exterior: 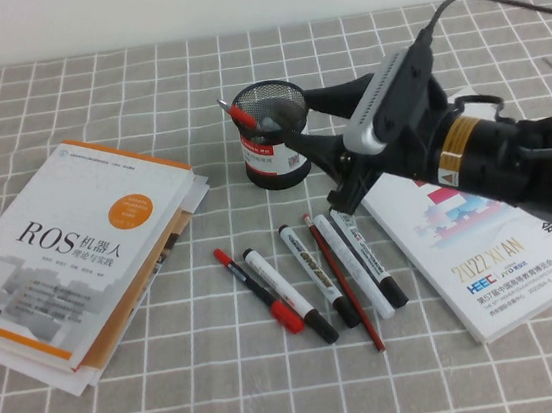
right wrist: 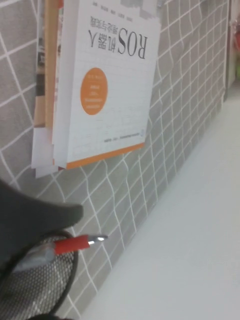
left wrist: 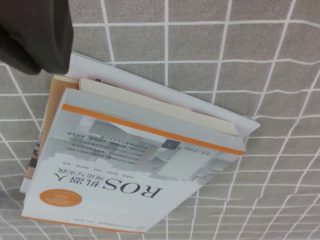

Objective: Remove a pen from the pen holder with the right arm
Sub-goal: 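Take a marker out of the pen holder and lay it on the table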

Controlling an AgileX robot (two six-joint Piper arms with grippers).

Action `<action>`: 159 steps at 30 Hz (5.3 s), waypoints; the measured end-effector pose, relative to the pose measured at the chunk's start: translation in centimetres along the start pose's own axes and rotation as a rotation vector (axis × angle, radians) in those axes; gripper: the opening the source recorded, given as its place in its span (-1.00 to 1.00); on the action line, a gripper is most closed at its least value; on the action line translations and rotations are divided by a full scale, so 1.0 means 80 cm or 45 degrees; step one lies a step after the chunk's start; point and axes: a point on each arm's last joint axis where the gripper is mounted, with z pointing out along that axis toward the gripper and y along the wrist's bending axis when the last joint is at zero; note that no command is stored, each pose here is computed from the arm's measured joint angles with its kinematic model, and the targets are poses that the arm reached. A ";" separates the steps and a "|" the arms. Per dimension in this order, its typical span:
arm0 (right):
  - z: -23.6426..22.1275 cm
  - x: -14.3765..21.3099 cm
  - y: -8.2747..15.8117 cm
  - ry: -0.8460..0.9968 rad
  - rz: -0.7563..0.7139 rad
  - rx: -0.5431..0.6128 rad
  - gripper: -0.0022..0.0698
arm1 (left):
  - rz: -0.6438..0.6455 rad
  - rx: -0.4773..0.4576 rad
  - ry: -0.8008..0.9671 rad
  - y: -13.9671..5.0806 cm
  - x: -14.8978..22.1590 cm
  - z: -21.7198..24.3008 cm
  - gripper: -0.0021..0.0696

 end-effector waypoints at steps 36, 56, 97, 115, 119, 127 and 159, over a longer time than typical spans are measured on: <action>0.105 0.068 -0.038 0.106 -0.054 0.008 0.18 | 0.000 0.000 0.000 0.000 0.000 0.000 -0.95; 0.108 0.074 -0.038 0.129 -0.027 0.028 -0.18 | 0.000 0.000 0.000 0.000 0.000 0.000 -0.95; 0.092 0.003 -0.053 0.040 -0.094 0.100 -0.82 | 0.000 0.000 0.000 0.000 0.000 0.000 -0.95; -0.013 -0.181 -0.033 0.004 0.104 -0.060 -0.82 | 0.000 0.000 0.000 0.000 0.000 0.000 -0.95; -0.022 -0.132 -0.078 0.171 0.303 0.310 -0.82 | 0.000 0.000 0.000 0.000 0.000 0.000 -0.95; -0.049 -0.065 -0.092 0.608 0.294 0.704 -0.82 | 0.000 0.000 0.000 0.000 0.000 0.000 -0.95; 0.121 -0.046 0.080 1.172 0.548 -0.202 -0.82 | 0.000 0.000 0.000 0.000 0.000 0.000 -0.95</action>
